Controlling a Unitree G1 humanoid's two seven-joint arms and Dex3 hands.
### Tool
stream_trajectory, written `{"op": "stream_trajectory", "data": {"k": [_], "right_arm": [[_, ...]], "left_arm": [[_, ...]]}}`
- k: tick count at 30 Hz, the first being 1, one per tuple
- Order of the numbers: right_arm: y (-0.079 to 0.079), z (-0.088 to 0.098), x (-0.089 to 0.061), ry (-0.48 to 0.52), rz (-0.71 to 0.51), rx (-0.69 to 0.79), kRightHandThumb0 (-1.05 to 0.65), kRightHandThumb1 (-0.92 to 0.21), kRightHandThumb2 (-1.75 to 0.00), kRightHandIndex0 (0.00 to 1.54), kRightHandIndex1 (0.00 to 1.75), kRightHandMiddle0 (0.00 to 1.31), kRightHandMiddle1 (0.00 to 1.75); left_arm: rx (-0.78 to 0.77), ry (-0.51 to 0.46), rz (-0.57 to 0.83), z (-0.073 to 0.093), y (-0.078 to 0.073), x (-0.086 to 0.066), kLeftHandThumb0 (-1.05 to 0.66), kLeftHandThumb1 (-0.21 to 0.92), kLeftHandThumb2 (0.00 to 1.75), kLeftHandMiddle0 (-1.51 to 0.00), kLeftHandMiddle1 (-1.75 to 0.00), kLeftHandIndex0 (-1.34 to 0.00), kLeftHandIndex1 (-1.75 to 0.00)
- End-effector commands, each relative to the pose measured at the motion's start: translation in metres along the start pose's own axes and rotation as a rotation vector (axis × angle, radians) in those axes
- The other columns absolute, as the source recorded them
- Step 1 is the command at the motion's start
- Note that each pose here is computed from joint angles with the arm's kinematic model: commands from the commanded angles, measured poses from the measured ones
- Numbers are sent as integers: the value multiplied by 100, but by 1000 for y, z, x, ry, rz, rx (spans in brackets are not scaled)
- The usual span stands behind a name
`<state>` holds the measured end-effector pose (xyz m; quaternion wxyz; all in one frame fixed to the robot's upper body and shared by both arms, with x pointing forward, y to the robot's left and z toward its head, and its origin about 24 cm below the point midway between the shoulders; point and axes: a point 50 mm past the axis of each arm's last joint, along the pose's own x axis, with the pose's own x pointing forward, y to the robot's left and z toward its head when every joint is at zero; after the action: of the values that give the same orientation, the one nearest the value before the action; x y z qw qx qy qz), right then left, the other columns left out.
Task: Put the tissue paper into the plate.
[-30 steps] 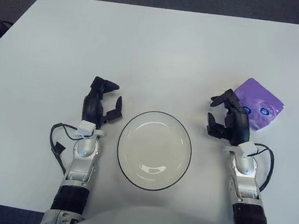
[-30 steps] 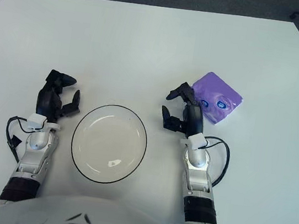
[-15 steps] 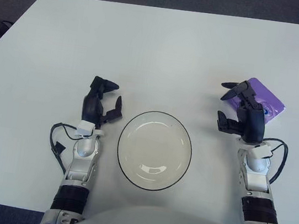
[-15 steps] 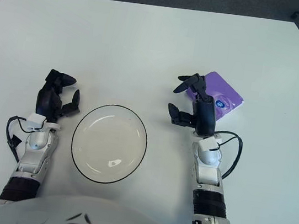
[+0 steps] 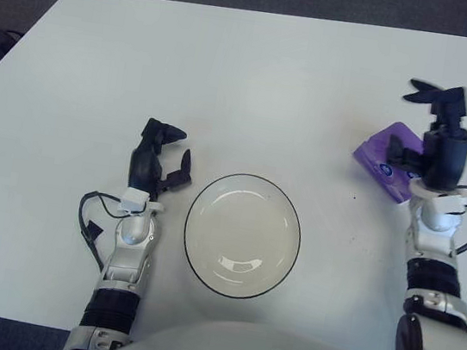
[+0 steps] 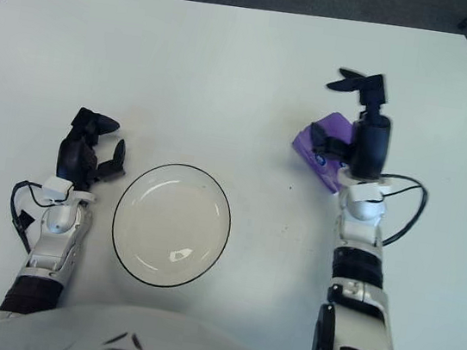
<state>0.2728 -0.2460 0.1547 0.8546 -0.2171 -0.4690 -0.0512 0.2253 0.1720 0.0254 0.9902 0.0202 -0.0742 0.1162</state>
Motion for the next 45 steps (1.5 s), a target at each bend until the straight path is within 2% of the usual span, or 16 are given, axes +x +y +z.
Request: {"op": "stream_trajectory", "data": {"k": [1,4,9,11,13,16,18,19,20,22,24,26,32,37,45], "right_arm": [[-23,-7,-14,34,-107,-39,-87,-82,-69,0,52,0,99],[-46,-18,-29,131,-160,-99,-89,-86,-64,0,37,0,86],[-37,-31,-7,226,-217,-231,-93,-91,-62,0,19,0,66],[-36,-38,-2,269,-246,-269,-94,-92,-64,0,17,0,64],[-36,-42,-3,306,-267,-307,-95,-92,-66,0,14,0,60],[-28,-41,-20,326,-203,-391,-98,-92,-69,0,6,0,43],[-26,-42,-21,329,-175,-428,-99,-92,-70,0,2,0,31],[-26,-40,-20,324,-122,-475,-99,-92,-70,0,2,0,29],[-27,-38,-20,321,-84,-509,-101,-92,-68,0,1,0,19],[-24,-16,-14,268,25,-572,-103,-92,-61,0,0,0,8],[-29,1,-12,255,162,-592,-104,-91,-51,0,0,0,4],[-30,7,-13,267,228,-586,-104,-89,-44,0,0,0,2],[-29,3,-13,367,404,-601,-105,-85,-34,0,0,0,0],[-32,6,-16,395,481,-614,-105,-90,-30,0,0,0,0],[-37,13,-17,400,545,-650,-105,-92,-31,0,0,0,0]], "left_arm": [[82,293,17,-55,10,-44,-1,42,114,-61,-156,-34,-175],[86,293,19,-55,9,-44,-1,42,116,-61,-157,-34,-175],[86,295,23,-55,9,-44,-1,41,117,-61,-158,-35,-175],[83,295,24,-54,9,-44,-1,41,117,-61,-157,-35,-175],[78,297,26,-54,8,-45,-1,41,117,-61,-156,-36,-175],[75,297,30,-54,8,-45,-1,41,116,-62,-154,-36,-175],[74,297,31,-54,8,-46,-1,41,115,-62,-154,-36,-175],[73,296,30,-54,8,-46,-1,41,115,-62,-153,-36,-175],[72,296,30,-54,7,-46,-1,41,115,-62,-153,-37,-175],[70,293,28,-54,7,-46,-1,41,115,-62,-152,-37,-175],[70,290,27,-54,7,-47,-1,41,114,-62,-152,-37,-175],[70,288,26,-54,7,-47,-1,41,114,-62,-152,-38,-175],[84,286,30,-54,8,-47,-1,41,115,-62,-152,-37,-175],[88,290,30,-54,7,-48,-1,41,114,-62,-151,-37,-175],[82,296,28,-54,7,-48,-1,43,111,-61,-150,-36,-175]]}}
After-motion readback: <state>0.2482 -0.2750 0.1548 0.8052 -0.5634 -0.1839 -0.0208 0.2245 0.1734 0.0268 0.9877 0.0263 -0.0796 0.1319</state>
